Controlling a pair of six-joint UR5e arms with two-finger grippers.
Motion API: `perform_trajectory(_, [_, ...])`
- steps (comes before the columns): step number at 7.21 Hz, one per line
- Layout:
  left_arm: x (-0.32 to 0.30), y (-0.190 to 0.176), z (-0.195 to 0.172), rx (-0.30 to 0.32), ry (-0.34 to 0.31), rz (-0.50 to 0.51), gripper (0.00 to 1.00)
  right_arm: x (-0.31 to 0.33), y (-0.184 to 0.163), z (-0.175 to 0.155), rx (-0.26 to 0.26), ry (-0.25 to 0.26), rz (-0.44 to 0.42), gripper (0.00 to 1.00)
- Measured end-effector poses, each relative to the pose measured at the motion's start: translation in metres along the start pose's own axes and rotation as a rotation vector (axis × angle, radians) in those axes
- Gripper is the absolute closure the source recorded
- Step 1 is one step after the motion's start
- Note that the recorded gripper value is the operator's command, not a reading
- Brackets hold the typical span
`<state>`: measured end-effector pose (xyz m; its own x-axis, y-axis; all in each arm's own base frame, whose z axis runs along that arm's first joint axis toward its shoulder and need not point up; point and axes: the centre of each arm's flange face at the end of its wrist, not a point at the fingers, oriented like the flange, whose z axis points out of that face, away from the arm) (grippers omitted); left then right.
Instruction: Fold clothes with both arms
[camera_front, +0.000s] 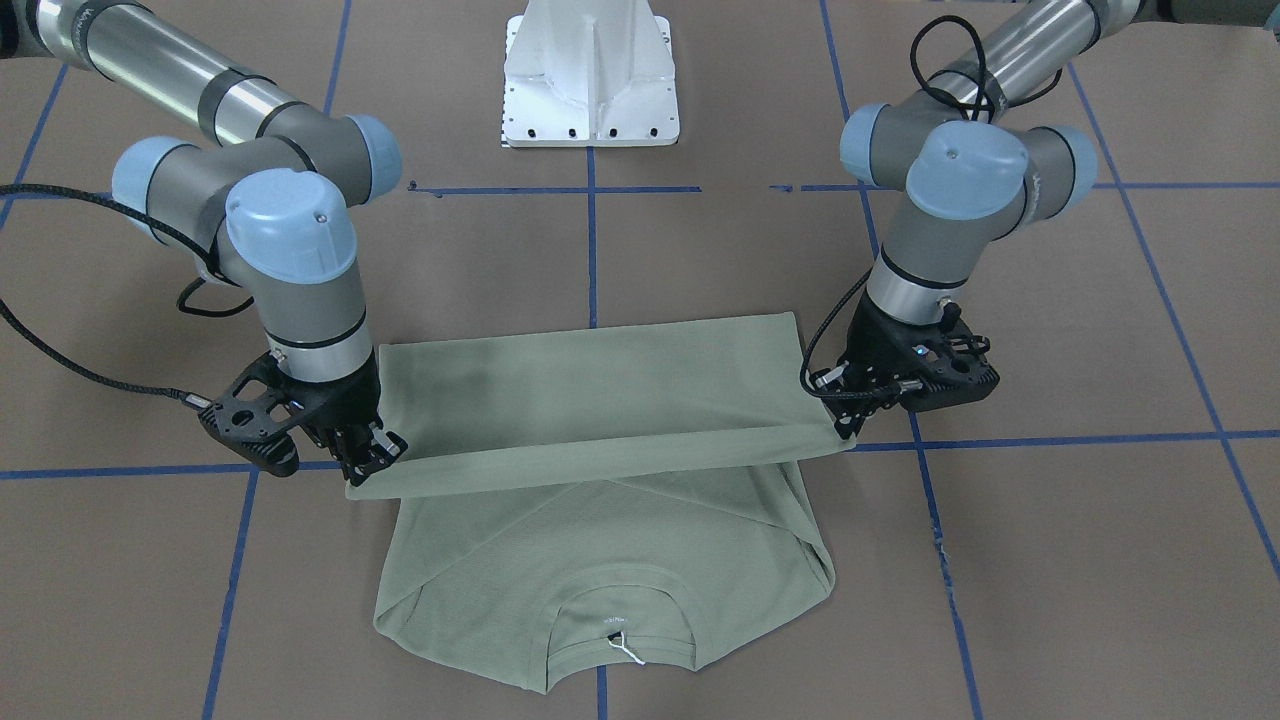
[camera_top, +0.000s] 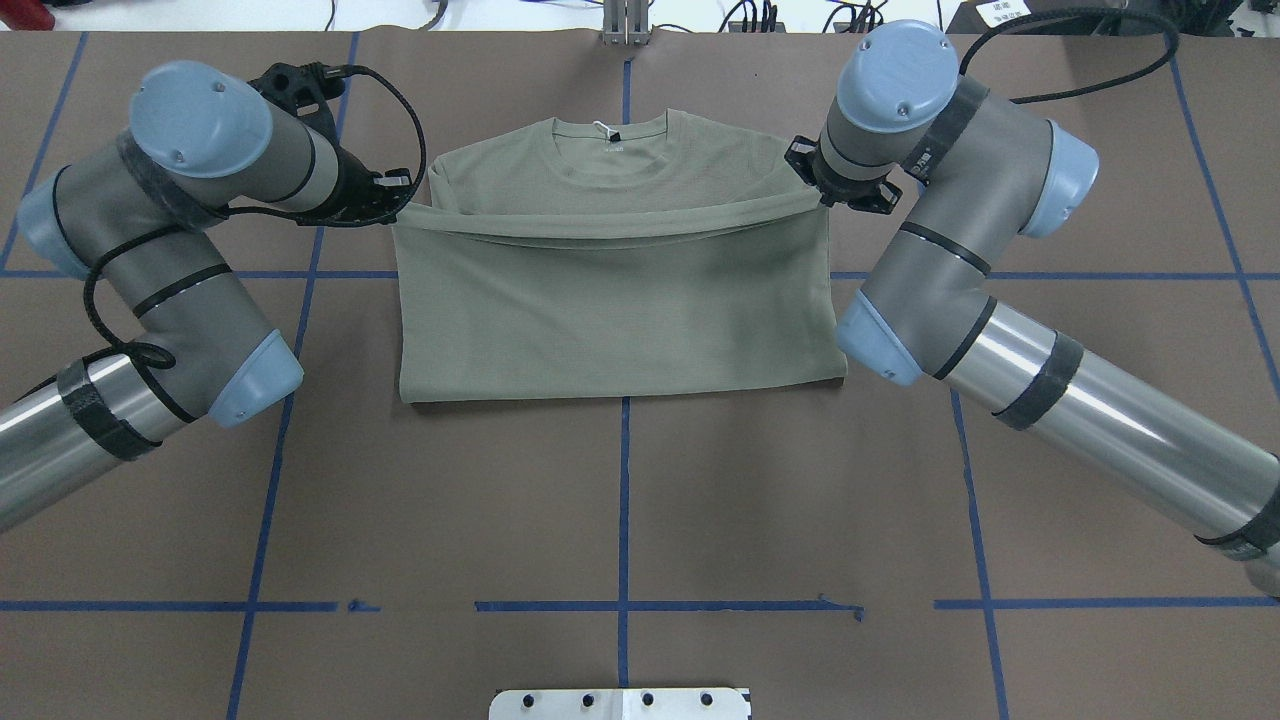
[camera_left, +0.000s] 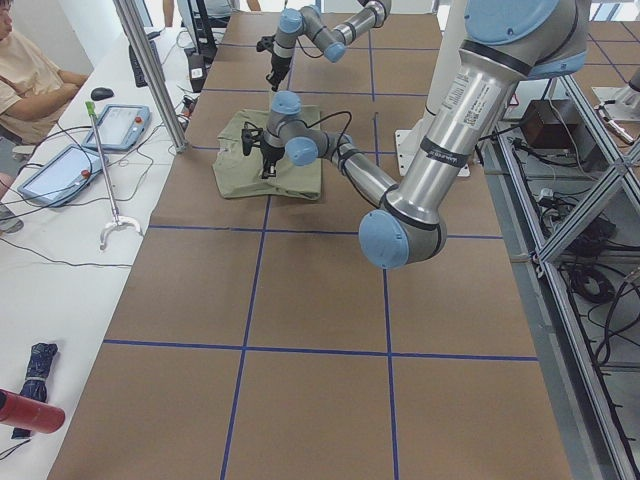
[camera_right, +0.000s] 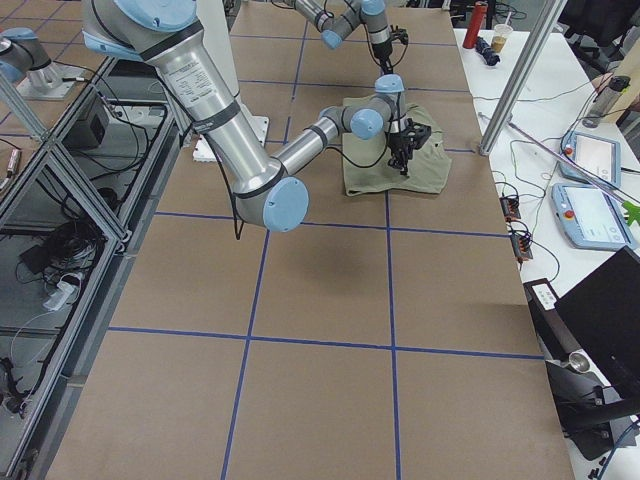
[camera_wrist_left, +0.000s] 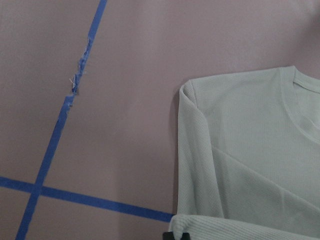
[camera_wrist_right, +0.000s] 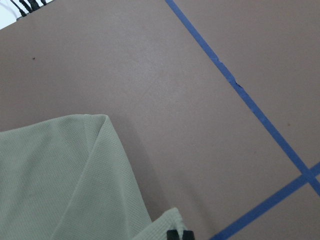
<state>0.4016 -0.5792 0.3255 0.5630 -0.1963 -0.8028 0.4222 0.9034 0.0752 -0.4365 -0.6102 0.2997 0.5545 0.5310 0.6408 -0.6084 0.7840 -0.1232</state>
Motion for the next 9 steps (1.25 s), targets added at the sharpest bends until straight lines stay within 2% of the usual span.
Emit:
perform_trajectory(3, [-0.01, -0.017, 0.041, 0.064, 0.02, 0.002, 1.0, -0.025, -0.019, 0.027, 0.011, 0.012, 0.007, 1.0])
perform_trajectory(4, [-0.015, -0.021, 0.052, 0.079, 0.036, 0.005, 0.94, -0.03, -0.021, 0.036, 0.012, 0.016, 0.007, 1.0])
perform_trajectory(7, [-0.008, -0.028, 0.059, 0.105, 0.062, 0.006, 0.93, -0.03, -0.028, 0.055, 0.018, -0.007, 0.004, 1.0])
perform_trajectory(8, [-0.006, -0.03, 0.058, 0.109, 0.064, 0.006, 0.83, -0.029, -0.031, 0.057, 0.02, -0.006, 0.004, 1.0])
perform_trajectory(9, [-0.005, -0.034, 0.057, 0.113, 0.064, 0.005, 0.69, -0.028, -0.034, 0.059, 0.022, -0.002, 0.002, 0.91])
